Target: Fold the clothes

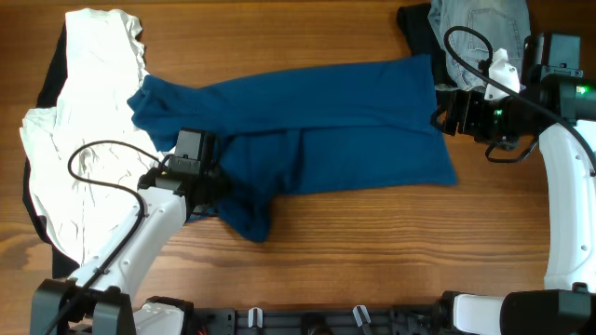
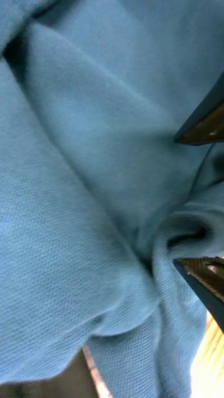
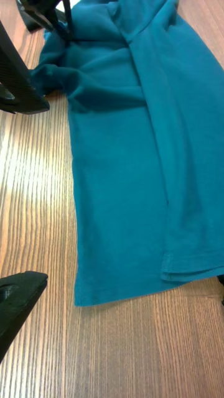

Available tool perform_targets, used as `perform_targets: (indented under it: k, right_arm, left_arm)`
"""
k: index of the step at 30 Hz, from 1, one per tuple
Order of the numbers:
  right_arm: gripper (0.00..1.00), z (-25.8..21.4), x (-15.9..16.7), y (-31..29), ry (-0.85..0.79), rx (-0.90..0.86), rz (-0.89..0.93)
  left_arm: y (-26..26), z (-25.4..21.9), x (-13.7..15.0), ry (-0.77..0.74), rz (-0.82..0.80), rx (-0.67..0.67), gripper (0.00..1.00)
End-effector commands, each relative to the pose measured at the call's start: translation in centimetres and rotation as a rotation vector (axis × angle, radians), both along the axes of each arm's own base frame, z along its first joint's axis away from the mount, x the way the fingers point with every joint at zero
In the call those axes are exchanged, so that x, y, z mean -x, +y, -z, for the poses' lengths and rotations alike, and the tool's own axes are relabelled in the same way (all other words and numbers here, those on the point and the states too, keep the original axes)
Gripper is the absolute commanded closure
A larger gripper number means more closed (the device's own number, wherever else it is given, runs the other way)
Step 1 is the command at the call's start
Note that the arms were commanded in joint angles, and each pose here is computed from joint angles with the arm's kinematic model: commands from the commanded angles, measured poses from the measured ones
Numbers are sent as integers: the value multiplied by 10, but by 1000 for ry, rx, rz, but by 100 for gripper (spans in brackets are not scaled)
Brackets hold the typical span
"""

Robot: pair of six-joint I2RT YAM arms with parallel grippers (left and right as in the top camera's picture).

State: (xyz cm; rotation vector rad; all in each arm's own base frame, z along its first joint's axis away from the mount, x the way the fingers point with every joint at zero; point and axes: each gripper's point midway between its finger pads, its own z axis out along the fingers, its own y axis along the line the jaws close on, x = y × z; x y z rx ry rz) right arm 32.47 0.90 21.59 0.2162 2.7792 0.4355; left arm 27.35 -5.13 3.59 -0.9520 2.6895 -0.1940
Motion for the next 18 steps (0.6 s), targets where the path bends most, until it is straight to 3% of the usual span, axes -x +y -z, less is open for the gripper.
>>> perform_targets:
  k: [1,4,7,11,13,16,18]
  right_arm:
    - [18,-3,0,4,-18,-8,-21]
    - [18,-3,0,4,-17,-8,-21]
    - [18,-3,0,4,-17,-8,-21]
    - [18,-3,-1,3,-22,-8,-21]
    - [18,-4,-2,3,-25,-8,-21]
    - [18,-4,-2,3,-26,-7,-21]
    - [18,-4,-2,3,-25,-8,-22]
  left_arm:
    - [9,-20,-18,-65,100,-94,42]
    - [8,-64,-26,-104,141,-105,38]
    - [11,-93,-10,-59,146,-110,36]
    - [12,-73,48,178,86,-64,41]
    - [2,-49,77,305,68,11,50]
    - [-2,-29,90,352,49,46,62]
    - [-7,-14,96,361,51,81,63]
